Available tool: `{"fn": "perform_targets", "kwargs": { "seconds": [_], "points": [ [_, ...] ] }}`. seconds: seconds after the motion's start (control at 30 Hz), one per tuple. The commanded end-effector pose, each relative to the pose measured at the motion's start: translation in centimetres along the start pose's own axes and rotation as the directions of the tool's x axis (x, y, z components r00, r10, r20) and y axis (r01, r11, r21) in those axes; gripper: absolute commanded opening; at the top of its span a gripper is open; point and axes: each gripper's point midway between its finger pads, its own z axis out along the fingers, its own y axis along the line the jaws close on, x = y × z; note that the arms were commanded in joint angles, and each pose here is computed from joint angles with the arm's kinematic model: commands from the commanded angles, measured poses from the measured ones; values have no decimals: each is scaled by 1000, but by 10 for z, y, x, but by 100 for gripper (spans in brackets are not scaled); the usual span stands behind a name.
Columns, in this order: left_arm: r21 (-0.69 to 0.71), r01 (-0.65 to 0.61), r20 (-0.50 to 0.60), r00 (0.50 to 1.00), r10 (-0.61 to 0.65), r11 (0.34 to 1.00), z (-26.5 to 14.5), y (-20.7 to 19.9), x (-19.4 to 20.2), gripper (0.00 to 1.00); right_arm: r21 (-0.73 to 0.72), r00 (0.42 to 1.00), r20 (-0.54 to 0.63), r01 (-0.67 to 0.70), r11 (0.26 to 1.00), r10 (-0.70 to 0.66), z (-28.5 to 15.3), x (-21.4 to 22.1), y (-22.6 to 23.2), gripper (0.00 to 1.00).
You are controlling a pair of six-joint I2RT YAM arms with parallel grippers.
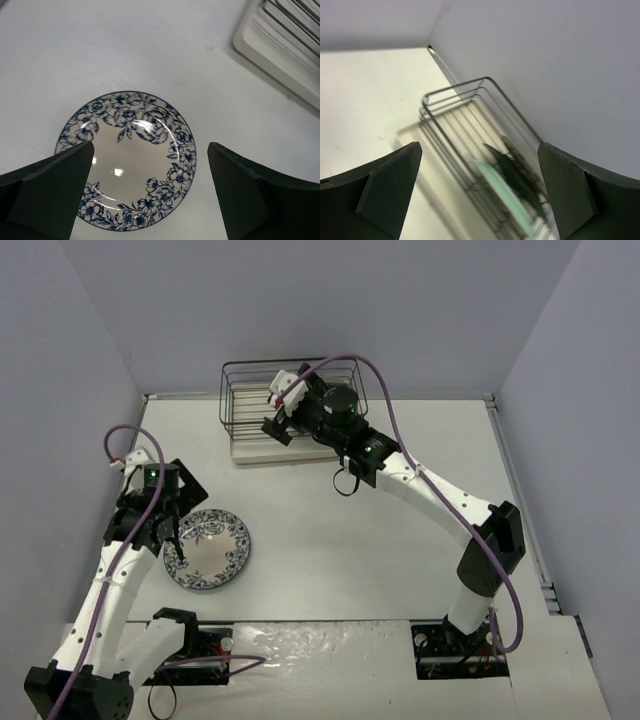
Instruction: Load the plates into the dish rack
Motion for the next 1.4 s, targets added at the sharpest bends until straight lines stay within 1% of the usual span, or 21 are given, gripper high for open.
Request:
{"fn": "perform_targets", "kwargs": {
  "seconds": [0.0,0.07,0.13,0.23,0.3,0.37,0.43,0.47,0.53,0.63,0.7,0.83,0.93,1.03,1.17,1.27,1.37],
  "points": [
    [-52,171,12,985,-171,984,-4,27,-3,97,-77,828,24,-557,827,560,3,-37,27,100],
    [-77,212,35,977,-210,974,-8,36,-4,97,-118,755,-38,-654,747,655,5,-36,57,100],
    [-91,243,71,969,-237,966,-13,43,-7,97,-170,708,-134,-706,688,694,9,-24,104,100],
    [-109,266,93,962,-257,958,-16,52,-4,97,-173,583,-286,-812,558,761,18,4,153,100],
    [-119,276,96,959,-265,954,-15,56,-1,97,-165,481,-386,-875,454,787,23,27,186,100],
    [-126,276,92,960,-266,953,-15,58,3,97,-161,416,-464,-908,387,782,26,46,212,100],
    [-130,276,89,960,-266,952,-16,60,5,97,-123,359,-516,-930,347,778,28,67,232,100],
    [-130,277,88,960,-267,952,-16,60,6,97,-113,348,-529,-933,342,774,28,73,238,100],
    [-128,282,89,958,-272,951,-17,60,6,97,-78,291,-572,-950,303,767,30,94,256,100],
    [-123,281,81,959,-273,952,-16,59,8,97,-55,248,-600,-961,270,761,33,107,270,100],
    [-127,283,78,958,-275,951,-16,59,9,97,-48,198,-635,-975,217,747,33,116,286,100],
    [-126,285,79,958,-277,950,-15,59,9,97,-77,159,-674,-986,146,721,32,120,304,99],
    [-122,286,80,957,-277,951,-15,59,9,97,-91,131,-711,-991,94,691,26,125,317,97],
    [-119,291,85,956,-282,949,-14,59,9,97,-92,119,-737,-993,76,666,20,130,326,95],
    [-116,293,87,955,-284,949,-13,58,8,97,-98,108,-770,-994,52,628,13,134,336,89],
    [-110,295,90,954,-286,949,-14,57,7,97,-94,96,-791,-995,34,604,8,138,343,81],
    [-105,299,93,953,-290,949,-14,56,6,97,-76,83,-794,-996,38,603,8,143,346,66]
  ]
}}
